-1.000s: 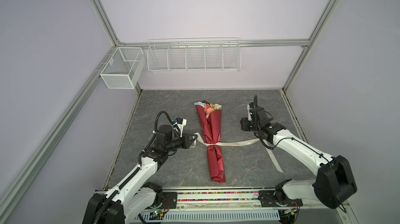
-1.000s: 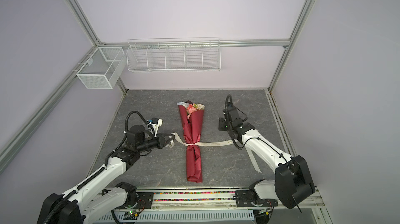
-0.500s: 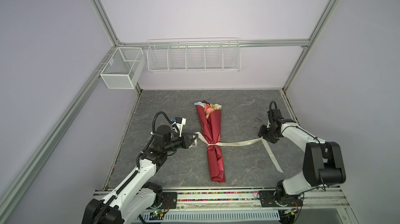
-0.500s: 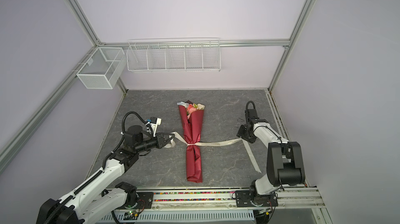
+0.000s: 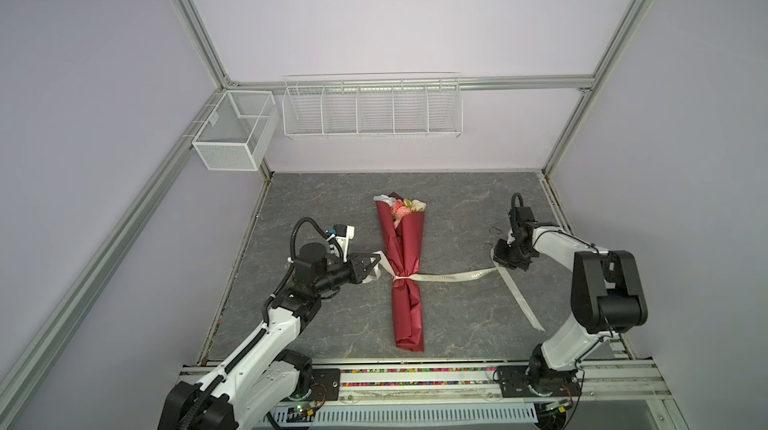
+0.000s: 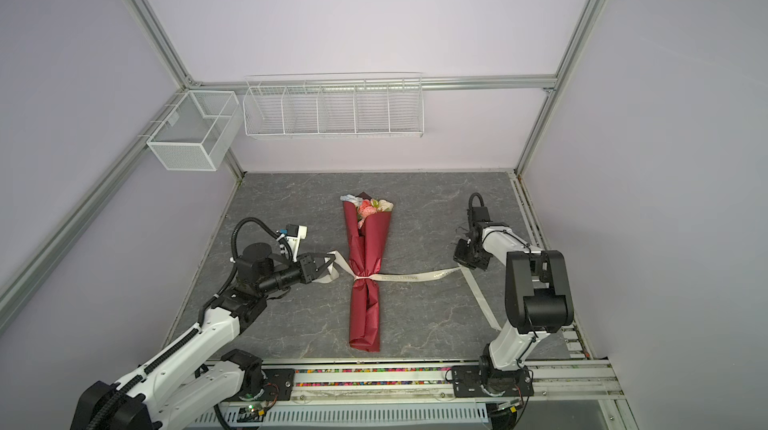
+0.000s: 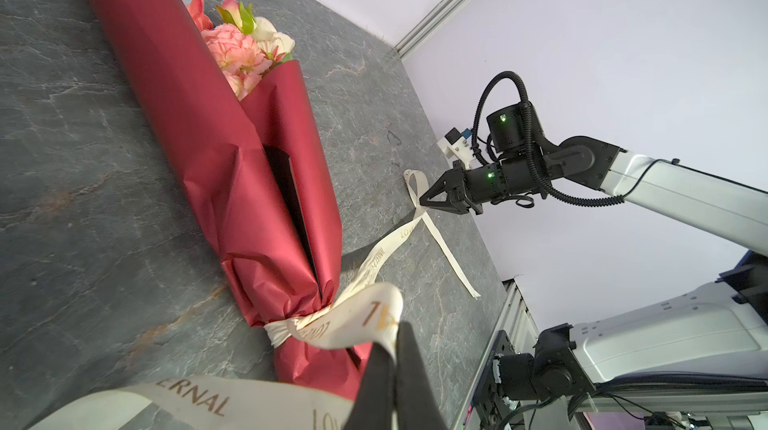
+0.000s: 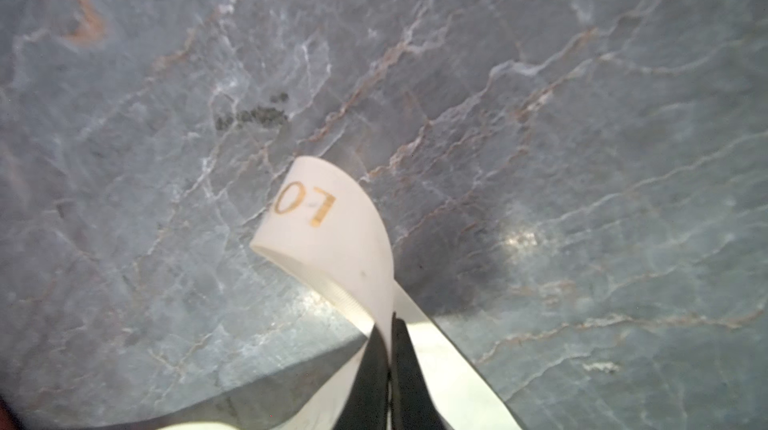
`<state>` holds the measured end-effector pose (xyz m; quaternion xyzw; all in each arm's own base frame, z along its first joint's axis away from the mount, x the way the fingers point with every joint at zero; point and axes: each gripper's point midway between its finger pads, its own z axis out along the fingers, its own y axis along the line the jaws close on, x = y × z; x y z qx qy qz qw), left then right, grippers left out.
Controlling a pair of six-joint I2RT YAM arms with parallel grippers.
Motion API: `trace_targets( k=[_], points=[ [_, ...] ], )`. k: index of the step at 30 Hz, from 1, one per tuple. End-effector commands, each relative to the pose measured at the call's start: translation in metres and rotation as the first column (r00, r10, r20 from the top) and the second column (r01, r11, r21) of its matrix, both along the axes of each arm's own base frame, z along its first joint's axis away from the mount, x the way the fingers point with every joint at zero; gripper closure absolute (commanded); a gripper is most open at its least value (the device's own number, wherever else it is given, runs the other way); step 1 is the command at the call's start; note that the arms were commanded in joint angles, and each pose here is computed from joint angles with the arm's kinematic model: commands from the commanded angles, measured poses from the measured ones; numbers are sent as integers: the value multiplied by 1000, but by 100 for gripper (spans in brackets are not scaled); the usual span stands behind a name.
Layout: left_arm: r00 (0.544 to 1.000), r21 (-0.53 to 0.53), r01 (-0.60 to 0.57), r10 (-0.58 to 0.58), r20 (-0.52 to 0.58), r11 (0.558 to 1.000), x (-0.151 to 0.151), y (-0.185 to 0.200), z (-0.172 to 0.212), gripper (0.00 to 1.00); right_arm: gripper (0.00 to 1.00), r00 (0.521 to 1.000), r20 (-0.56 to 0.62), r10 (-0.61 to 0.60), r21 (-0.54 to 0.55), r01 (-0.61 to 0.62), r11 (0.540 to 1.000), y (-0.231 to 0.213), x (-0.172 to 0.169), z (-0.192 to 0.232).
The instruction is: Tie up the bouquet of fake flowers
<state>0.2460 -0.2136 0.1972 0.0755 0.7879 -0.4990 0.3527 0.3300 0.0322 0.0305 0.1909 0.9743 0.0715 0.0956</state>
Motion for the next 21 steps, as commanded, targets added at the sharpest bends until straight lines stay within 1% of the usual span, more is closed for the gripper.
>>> trace_targets(
  k=[1, 3, 6, 8, 10, 13, 14, 17, 19, 20, 21],
  points=[
    [999, -18, -8, 8, 36, 1000, 1, 0, 6, 100, 94, 988, 149, 47, 36, -53, 998, 15, 16, 46],
    [1000, -16, -6, 7, 27, 1000, 1, 0, 2, 100, 93, 969, 233, 83, 40, -95, 995, 32, 22, 77],
    [1000, -22, -6, 7, 10, 1000, 0, -1, -4, 100, 94, 912, 379, 159, 61, -196, 979, 77, 32, 137],
    [1000, -34, -13, 13, 1, 999, -1, 0, -8, 100, 93, 848, 477, 229, 82, -303, 949, 122, 38, 182],
    [1000, -53, -25, 25, -5, 998, -2, 0, -11, 100, 92, 775, 549, 314, 59, -410, 910, 167, 41, 220],
    [1000, -58, -27, 26, -9, 998, -4, 0, -15, 100, 92, 640, 617, 458, 26, -598, 801, 254, 31, 264],
    [1000, -57, -26, 25, -10, 998, -5, 1, -16, 100, 92, 581, 628, 518, -3, -663, 748, 287, 21, 274],
    [1000, -59, -25, 25, -9, 998, -7, 1, -17, 100, 91, 412, 620, 668, -127, -787, 603, 361, -7, 286],
    [1000, -63, -22, 22, -4, 998, -9, 1, -18, 100, 91, 320, 596, 737, -176, -843, 508, 396, -26, 283],
    [1000, -66, -19, 20, 2, 998, -11, 1, -17, 100, 91, 299, 581, 757, -187, -856, 482, 407, -31, 279],
    [1000, -69, -20, 20, 5, 997, -11, 1, -18, 100, 91, 292, 566, 771, -186, -866, 465, 414, -35, 271]
  ],
)
